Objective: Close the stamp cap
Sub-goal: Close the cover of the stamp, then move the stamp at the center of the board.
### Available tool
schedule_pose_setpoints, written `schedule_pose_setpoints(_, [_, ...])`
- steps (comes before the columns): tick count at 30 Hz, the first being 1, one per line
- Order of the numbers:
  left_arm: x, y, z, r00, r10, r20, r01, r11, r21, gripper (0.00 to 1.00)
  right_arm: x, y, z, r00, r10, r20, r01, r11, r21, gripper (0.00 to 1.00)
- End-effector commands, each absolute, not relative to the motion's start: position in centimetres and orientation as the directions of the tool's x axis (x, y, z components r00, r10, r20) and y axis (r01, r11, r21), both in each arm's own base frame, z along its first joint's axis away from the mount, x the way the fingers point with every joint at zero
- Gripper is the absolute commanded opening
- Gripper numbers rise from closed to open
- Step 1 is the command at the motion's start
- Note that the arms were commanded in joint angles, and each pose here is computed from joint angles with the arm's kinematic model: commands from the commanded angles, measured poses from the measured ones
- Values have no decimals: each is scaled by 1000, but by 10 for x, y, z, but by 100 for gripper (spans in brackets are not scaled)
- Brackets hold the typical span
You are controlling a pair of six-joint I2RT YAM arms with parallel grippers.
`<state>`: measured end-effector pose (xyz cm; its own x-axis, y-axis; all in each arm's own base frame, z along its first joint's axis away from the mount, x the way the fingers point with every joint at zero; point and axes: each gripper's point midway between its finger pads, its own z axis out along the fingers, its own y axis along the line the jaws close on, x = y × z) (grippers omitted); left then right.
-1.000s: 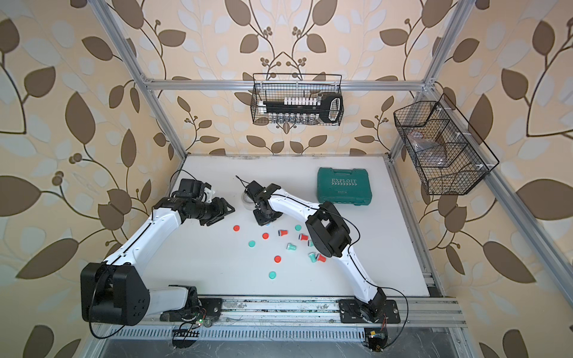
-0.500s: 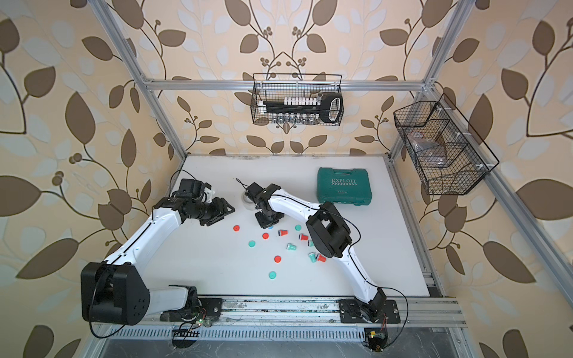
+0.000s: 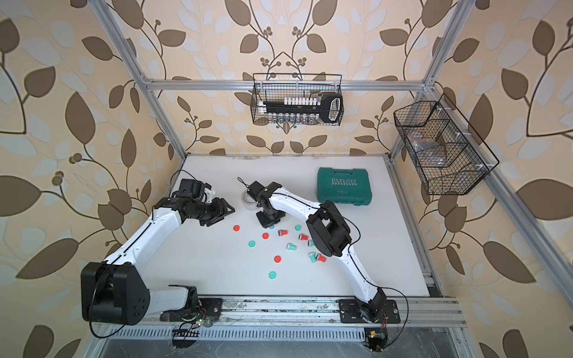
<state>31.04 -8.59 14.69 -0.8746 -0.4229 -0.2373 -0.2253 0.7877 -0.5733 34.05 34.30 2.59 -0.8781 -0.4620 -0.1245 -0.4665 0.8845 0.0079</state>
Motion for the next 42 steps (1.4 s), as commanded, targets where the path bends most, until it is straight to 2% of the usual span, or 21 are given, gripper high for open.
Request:
schedule_pose_setpoints(1, [311,-87,153,-877,-416,-241,-211,783,-585,62,288,295,-75,-874,-444,199,-465,882,-75,0])
schedule_pose_setpoints(15, [311,-86,152,-878,-416,-238,-215,785,-581,62,274,283,-111,-870,-423,251,-463,877,-128,0])
schedule_pose_setpoints(27, [311,-87,151,-878,-417,-234,-216,783,-583,62,254,307,-130,-828,-498,258,-522,852,-31,0])
schedule_pose_setpoints(35, [311,-87,150,-879,-417,-231,-217,782,-585,62,273,269,-115,-880,-399,259,-444,884,-147,0])
schedule_pose_setpoints(42, [312,-88,149,-880,-417,-226,-219,780,-587,62,283,280,-77,-873,-423,243,-454,887,-87,0])
